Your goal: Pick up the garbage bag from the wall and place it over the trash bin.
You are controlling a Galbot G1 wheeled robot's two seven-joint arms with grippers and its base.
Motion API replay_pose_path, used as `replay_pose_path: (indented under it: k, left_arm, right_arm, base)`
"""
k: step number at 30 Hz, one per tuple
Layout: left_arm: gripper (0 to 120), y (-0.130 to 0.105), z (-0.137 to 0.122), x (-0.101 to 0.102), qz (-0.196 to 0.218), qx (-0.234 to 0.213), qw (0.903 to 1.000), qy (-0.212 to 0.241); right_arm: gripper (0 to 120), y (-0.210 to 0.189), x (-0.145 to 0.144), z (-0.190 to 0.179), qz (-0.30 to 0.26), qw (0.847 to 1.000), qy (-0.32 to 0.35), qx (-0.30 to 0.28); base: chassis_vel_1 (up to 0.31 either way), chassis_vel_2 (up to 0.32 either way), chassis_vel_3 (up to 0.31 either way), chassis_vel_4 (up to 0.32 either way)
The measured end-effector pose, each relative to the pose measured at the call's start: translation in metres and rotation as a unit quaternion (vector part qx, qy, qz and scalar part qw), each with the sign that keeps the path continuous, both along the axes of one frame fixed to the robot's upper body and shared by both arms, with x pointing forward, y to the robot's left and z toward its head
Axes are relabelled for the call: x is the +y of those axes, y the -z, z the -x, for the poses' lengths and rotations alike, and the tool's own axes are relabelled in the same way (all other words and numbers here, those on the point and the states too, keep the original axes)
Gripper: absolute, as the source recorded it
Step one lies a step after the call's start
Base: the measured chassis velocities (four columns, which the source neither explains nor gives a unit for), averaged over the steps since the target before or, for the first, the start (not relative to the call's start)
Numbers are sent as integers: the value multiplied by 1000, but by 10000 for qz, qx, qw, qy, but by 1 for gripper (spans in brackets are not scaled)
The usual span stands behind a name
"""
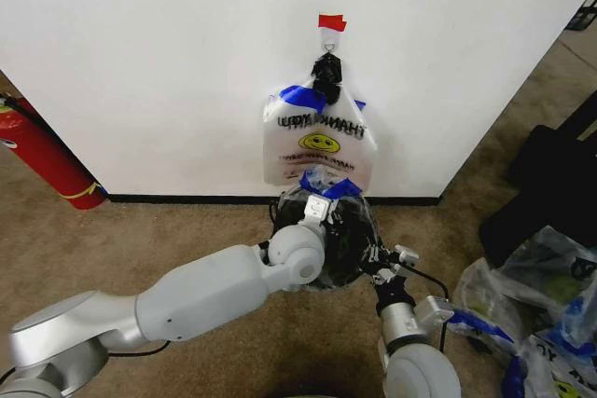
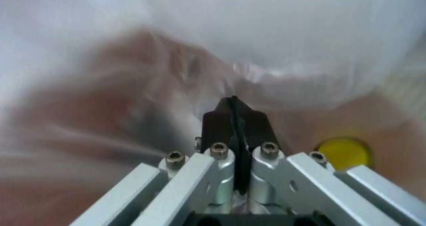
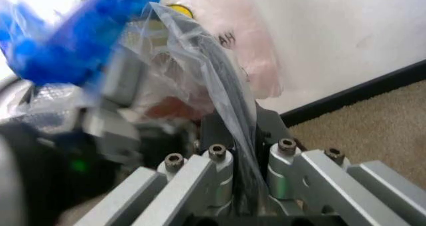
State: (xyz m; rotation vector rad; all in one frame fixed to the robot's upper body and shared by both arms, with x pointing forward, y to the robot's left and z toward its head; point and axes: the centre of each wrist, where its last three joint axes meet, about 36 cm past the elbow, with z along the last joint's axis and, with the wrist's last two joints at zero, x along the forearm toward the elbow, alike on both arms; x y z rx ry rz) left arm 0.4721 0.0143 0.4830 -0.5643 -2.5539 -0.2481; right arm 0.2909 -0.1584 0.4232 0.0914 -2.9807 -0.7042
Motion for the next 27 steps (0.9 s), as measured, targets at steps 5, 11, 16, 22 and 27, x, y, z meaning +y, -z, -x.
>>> replay_pose_path:
  k: [5, 11, 16, 22, 27]
  left_arm:
    - [0, 12, -9, -11, -131, -14, 9999, -57]
    - [0, 15, -15, -9, -149, -118, 9997, -149]
    - [0, 3, 7, 8, -27, -162, 9999, 39]
    - [0, -15, 40, 41, 173, -81, 9994, 291]
    - [0, -31, 64, 59, 463, -24, 9977, 503]
  right_arm:
    - [0, -4, -1, 4, 2, 10000, -10, -37]
    - [0, -4, -3, 7, 26, 10000, -12, -31]
    - [0, 0, -6, 0, 26, 10000, 29, -4]
    - [0, 3, -9, -7, -39, 9999, 85, 108]
    - [0, 5, -9, -8, -43, 9998, 107, 176]
  base:
    - [0, 0, 0, 0]
    - [0, 0, 0, 0]
    - [0, 0, 0, 0]
    - [0, 0, 0, 0]
    - [0, 0, 0, 0]
